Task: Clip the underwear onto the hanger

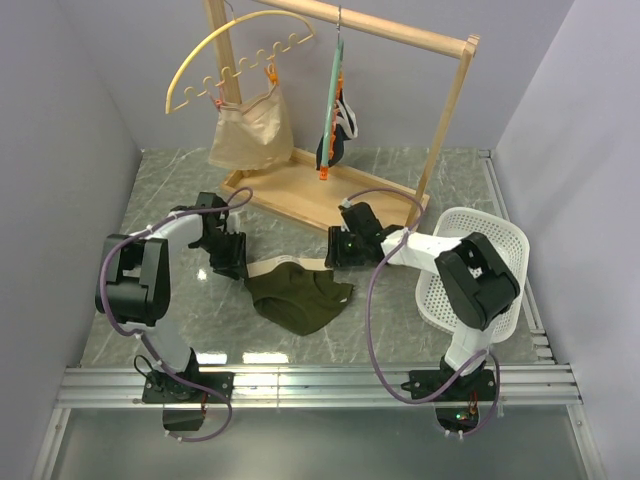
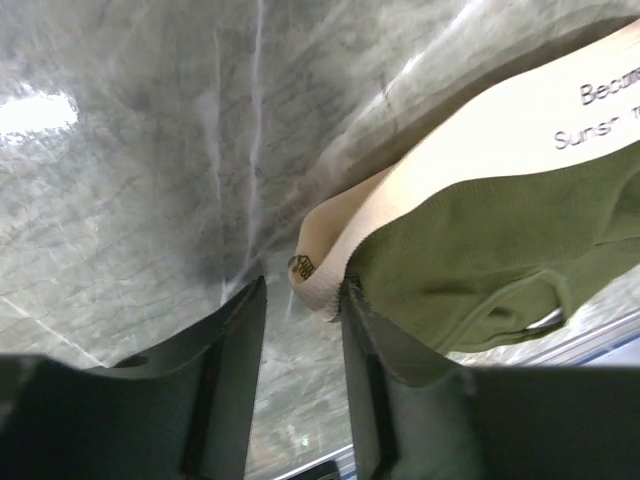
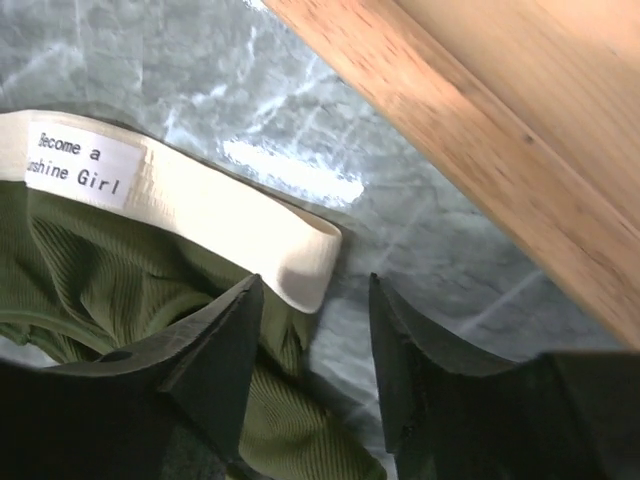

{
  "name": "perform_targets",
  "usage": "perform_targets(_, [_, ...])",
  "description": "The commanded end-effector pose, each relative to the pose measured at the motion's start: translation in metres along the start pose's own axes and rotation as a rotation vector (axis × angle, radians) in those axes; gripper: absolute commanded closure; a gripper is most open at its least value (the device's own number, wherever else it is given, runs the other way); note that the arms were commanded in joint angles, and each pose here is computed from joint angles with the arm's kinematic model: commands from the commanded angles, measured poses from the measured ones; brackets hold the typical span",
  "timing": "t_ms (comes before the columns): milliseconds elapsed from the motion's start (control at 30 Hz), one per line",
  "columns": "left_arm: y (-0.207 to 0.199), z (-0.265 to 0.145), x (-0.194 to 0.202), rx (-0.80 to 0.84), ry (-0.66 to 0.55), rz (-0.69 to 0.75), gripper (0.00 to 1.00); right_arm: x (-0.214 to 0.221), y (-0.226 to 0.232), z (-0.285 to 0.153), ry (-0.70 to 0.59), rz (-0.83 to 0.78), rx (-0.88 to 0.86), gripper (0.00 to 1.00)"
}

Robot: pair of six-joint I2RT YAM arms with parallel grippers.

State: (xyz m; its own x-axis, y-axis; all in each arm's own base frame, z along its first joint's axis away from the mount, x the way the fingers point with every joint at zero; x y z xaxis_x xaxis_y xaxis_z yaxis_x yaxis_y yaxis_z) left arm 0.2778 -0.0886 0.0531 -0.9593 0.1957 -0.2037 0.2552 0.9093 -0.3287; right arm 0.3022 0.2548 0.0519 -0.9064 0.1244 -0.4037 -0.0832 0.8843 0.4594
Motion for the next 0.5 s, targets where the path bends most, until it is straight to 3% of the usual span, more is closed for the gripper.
perform_targets(0, [-0.008,-0.001,-0.011,0.059,-0.044,-0.021,0.6,-0.016,0.017,0.005,-0.05,-0.003,-0.035,0.47])
perform_targets(167, [-0.011,0.003,-0.02,0.093,-0.084,-0.036,0.76,-0.009,0.028,0.016,0.06,-0.015,-0.111,0.95])
perform_targets(200, [-0.013,0.001,-0.022,0.104,-0.096,-0.031,0.88,-0.01,0.031,0.014,0.066,-0.018,-0.136,1.0])
perform_targets(300, [-0.016,-0.016,-0.03,0.106,-0.146,0.008,0.99,-0.019,0.037,-0.009,0.038,-0.053,-0.18,1.0])
perform_targets(467, [-0.02,-0.051,-0.036,0.094,-0.251,0.09,1.0,-0.035,0.042,-0.074,-0.072,-0.138,-0.227,1.0])
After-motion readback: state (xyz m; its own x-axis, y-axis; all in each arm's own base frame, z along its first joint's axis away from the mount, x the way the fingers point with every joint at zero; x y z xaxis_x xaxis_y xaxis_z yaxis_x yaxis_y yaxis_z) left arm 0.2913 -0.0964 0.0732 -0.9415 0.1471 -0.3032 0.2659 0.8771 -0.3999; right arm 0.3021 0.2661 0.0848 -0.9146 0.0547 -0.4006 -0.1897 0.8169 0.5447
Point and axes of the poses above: each gripper's point midway between its finger pads, its own z axis out along the fingers, its own y axis along the line the jaws close on, x = y × z, the point moved 3 cm from there along -z, back along the fingers, and after that the axes turned 9 degrees about z, right-handed, at the moved point
